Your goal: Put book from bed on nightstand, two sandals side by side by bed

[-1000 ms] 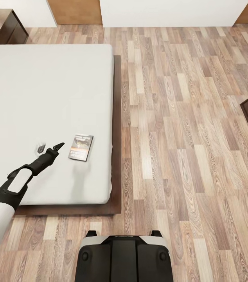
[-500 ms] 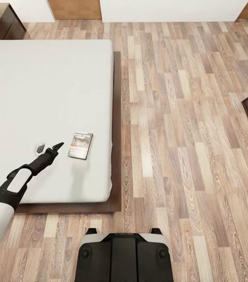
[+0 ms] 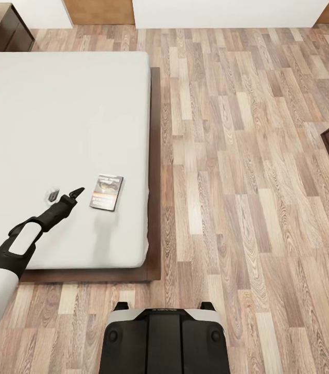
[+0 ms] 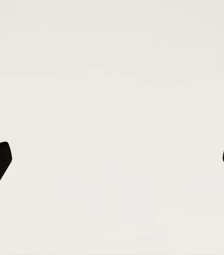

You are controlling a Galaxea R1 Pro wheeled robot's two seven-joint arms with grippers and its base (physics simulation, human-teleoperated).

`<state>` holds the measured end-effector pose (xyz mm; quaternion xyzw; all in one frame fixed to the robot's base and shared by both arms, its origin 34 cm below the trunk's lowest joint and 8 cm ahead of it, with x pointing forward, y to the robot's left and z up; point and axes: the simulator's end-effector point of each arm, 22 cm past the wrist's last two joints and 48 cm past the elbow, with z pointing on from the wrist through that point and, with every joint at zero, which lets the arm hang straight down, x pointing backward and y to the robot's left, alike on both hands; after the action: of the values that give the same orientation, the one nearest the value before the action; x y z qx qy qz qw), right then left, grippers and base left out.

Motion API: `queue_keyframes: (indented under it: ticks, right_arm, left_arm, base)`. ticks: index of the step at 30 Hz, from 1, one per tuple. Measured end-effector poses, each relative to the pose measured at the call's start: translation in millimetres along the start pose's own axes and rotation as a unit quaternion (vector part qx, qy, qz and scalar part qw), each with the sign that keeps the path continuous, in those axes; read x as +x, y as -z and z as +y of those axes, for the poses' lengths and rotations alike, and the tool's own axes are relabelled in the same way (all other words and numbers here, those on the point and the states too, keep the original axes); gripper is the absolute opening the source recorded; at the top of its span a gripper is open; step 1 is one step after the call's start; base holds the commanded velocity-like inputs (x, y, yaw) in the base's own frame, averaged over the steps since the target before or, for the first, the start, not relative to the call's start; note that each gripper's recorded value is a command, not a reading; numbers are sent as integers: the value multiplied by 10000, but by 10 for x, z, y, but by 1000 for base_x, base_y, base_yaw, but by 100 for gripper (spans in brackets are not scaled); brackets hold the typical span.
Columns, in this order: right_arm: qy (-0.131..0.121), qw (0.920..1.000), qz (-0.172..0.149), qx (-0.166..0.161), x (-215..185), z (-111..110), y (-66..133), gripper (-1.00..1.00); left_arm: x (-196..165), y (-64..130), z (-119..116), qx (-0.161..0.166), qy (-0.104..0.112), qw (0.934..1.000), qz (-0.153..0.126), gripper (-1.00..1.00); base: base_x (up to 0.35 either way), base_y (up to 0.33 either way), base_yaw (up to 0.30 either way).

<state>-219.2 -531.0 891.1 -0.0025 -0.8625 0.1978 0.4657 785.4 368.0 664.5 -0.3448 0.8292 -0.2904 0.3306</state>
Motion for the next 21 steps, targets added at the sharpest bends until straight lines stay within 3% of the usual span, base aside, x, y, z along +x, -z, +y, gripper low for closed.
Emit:
queue_keyframes:
  ticks: [21]
  right_arm:
    - [22, 10000, 77, -6, 124, 10, 3, 100]
  left_arm:
    - [-28, 10, -1, 7, -3, 10000, -17, 100]
  base:
    - [0, 0, 0]
